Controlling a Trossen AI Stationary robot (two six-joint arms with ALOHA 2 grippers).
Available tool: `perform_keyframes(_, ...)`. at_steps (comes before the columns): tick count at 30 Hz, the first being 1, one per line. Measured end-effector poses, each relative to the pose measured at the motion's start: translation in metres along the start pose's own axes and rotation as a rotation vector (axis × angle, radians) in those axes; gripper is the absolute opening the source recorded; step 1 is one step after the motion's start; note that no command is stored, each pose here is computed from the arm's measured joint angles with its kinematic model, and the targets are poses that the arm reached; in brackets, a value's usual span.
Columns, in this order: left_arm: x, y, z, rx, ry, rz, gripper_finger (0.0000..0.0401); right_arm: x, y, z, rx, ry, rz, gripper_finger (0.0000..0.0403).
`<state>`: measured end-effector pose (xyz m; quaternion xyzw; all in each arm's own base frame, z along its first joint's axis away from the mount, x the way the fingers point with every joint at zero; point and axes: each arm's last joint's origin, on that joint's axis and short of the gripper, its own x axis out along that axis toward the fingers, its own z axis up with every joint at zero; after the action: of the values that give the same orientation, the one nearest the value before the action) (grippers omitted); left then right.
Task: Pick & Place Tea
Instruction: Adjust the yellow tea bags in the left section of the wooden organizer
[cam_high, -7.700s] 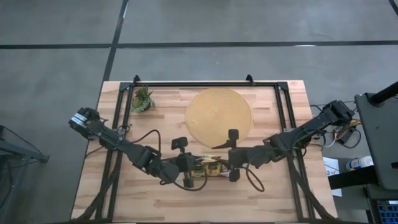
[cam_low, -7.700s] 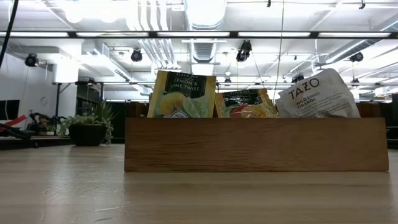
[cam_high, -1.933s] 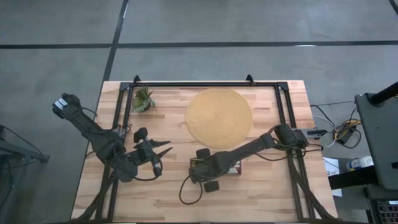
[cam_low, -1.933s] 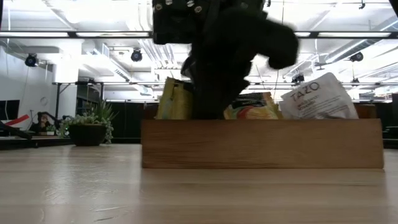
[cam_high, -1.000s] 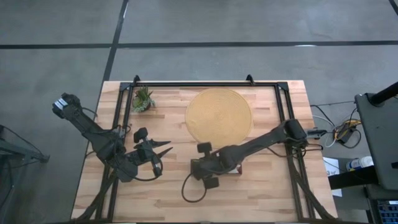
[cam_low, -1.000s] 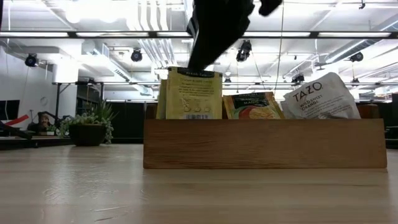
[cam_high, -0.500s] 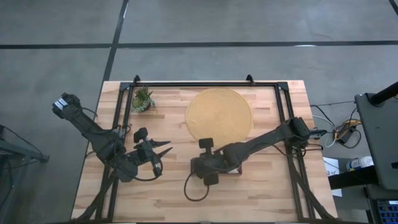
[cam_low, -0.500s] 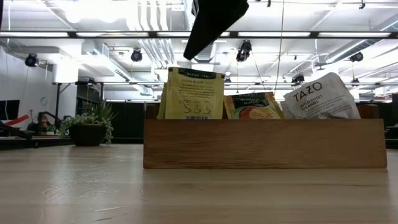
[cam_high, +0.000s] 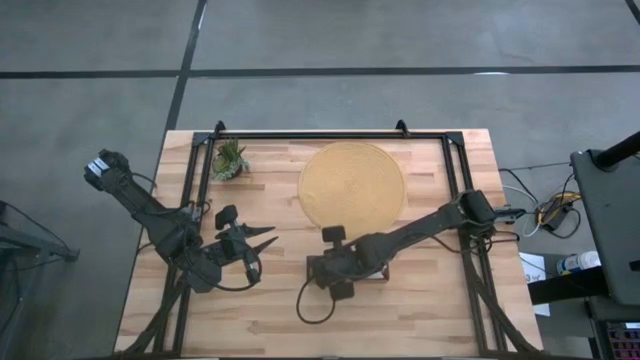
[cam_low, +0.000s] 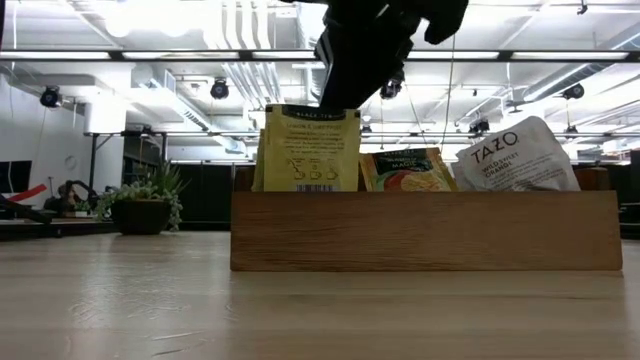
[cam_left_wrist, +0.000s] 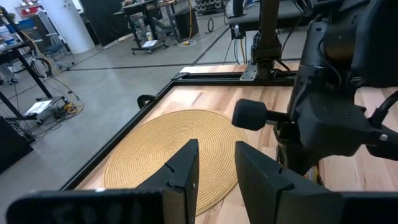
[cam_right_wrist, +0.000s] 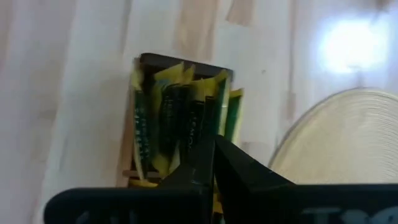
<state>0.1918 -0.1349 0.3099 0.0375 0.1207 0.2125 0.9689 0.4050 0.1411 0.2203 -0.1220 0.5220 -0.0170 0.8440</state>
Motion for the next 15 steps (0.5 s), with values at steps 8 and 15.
perform_keyframes(8, 0.000, 0.000, 0.000, -0.001, 0.000, -0.001, 0.0098, -0.024, -0.006, 0.006, 0.014, -0.067, -0.023, 0.0008)
perform_keyframes(15, 0.000, 0.000, 0.000, 0.000, 0.000, -0.001, 0.0098, -0.042, 0.001, 0.006, 0.012, -0.099, 0.111, 0.0008)
